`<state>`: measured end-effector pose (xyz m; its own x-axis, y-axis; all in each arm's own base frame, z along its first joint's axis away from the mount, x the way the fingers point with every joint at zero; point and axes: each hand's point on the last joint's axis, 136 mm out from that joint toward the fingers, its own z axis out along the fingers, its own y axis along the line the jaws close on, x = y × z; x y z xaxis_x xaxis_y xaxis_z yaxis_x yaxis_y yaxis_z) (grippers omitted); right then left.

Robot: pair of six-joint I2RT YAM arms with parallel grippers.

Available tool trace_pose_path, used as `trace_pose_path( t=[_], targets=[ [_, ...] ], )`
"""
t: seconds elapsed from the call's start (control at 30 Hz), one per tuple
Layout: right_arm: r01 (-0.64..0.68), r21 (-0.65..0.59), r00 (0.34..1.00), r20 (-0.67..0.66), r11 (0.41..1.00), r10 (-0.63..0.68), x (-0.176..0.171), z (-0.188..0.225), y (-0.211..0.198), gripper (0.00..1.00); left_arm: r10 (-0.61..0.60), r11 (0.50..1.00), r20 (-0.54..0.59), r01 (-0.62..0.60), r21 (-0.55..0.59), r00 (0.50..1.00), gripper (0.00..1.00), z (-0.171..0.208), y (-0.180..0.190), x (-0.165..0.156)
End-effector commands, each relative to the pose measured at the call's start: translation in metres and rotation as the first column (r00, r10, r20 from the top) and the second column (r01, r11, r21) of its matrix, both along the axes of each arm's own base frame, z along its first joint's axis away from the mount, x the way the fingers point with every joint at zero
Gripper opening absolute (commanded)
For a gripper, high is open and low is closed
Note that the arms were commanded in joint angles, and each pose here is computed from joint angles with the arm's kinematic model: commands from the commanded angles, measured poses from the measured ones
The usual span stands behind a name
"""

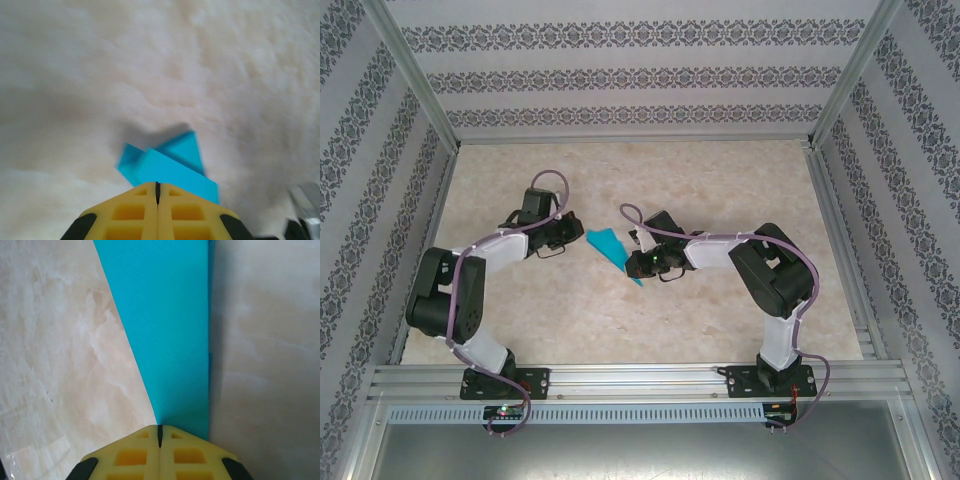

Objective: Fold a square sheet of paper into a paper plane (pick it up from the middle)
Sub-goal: Fold the wing for the fifth time at the center of the table.

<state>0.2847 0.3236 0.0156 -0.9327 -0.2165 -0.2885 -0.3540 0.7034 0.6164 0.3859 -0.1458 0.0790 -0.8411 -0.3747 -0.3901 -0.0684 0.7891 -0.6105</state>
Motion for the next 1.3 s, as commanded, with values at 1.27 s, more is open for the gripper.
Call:
trace_pose_path(
  t=[1.27],
  targets=[
    [-0.046, -0.279, 0.961, -0.276, 0.959, -0.034, -0.075, -0.073, -0.072, 0.0, 0.091, 0.992, -0.157, -0.102, -0.069, 0.983, 0.0, -0.091, 0.035, 0.021]
  ],
)
